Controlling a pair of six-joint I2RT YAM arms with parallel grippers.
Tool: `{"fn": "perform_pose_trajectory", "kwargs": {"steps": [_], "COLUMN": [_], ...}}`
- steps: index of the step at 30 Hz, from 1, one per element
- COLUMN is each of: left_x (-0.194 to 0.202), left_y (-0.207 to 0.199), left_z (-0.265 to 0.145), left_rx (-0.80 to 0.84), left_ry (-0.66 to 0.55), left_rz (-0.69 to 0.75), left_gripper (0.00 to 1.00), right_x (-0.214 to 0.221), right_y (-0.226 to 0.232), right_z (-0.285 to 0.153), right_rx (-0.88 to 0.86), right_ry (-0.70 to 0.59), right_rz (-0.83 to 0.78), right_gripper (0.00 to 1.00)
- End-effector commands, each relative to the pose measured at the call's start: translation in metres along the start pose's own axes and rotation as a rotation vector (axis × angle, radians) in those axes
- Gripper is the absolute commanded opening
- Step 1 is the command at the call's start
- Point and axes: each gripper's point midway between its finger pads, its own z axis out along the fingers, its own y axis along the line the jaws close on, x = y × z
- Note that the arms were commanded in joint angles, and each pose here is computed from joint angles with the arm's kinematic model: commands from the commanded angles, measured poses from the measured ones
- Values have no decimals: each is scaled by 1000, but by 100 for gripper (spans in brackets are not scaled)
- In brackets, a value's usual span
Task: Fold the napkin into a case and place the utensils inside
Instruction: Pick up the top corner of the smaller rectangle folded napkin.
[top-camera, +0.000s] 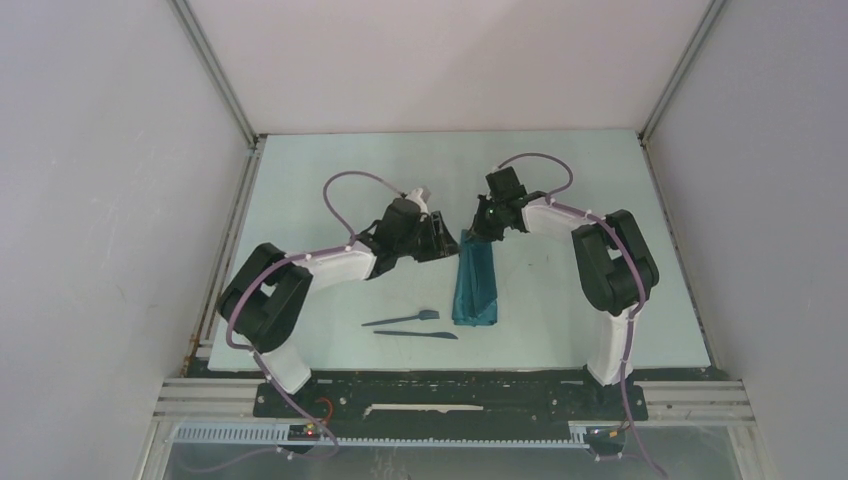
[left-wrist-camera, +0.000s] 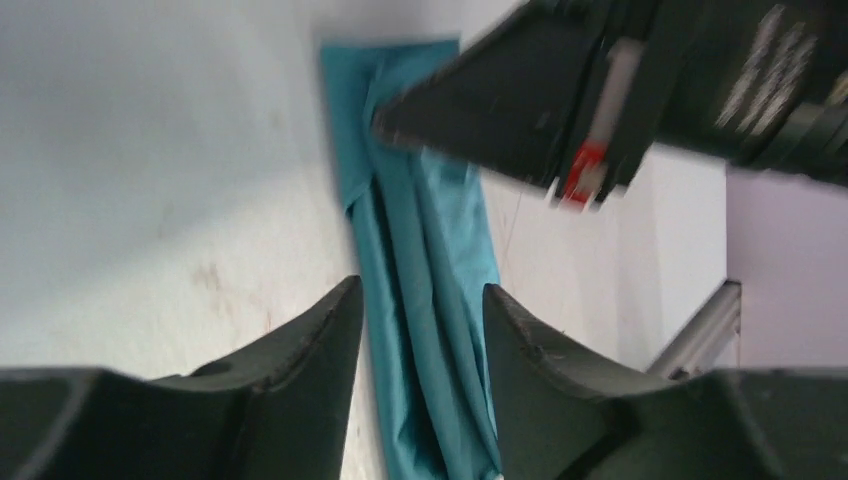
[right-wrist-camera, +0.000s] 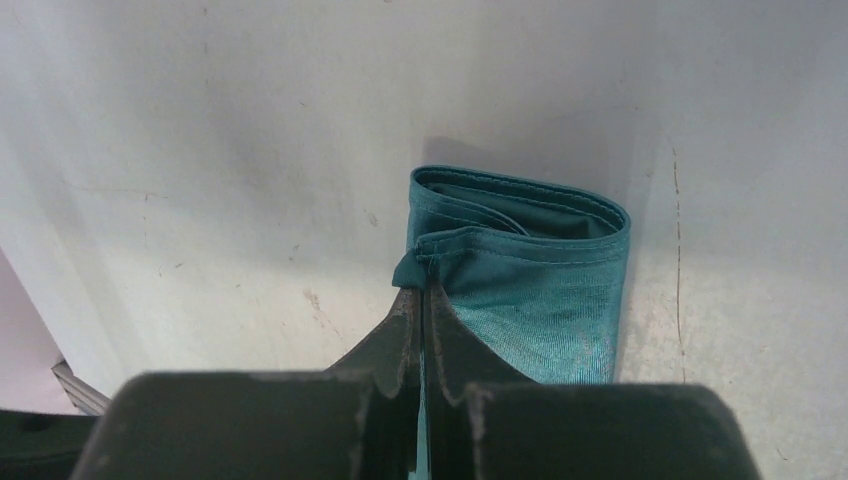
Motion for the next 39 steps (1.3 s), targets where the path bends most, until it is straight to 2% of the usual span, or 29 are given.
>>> {"fn": "perform_pose_trajectory", "kwargs": {"steps": [1,4,6,8,9,10,12,18,25,28,35,36,39], "left_x": [-39,-37,-32,-20,-14,-10,-9,-3,6,12,25,27,30], "left_y": [2,8,11,5,0,-3,-8,-4,-5,-8,-1,3,9], "left_z": [16,30,36,35,34,32,26,29,28,25,33,35,40], "left_rx": [-98,-130,-126,-77,-37,0,44,39,64,94,76,55,21], "left_ry": [-77,-22,2,43,47,40,8,18,54,71,130,134,149], "left_rz": [234,277,259,228,211,194,170,154,83,103,129,131,106], "left_gripper": [47,35,34,39,47,54,60,66,81,84,80,77,60], "right_x": [-10,-9,-10,-9,-9,-10,-11,-19,-26,-21,-19,-19,-18], "right_y": [15,12,14,15,16,17,17,18,19,16,22,23,22], "right_z": [-16,-14,-13,-11,-10,-9,-8,-11,-13,-10,-9,-10,-14], "right_rx": [-73,-81,-96,-107,-113,-118,-125,-133,-148,-139,-145,-148,-134], "right_ry": [-36,-24,-26,-20,-19,-18,-18,-34,-48,-28,-31,-33,-38], "right_rz": [50,93,105,112,116,121,137,207,237,241,217,213,188], "right_gripper": [0,0,0,0,0,0,0,0,0,0,0,0,0]}}
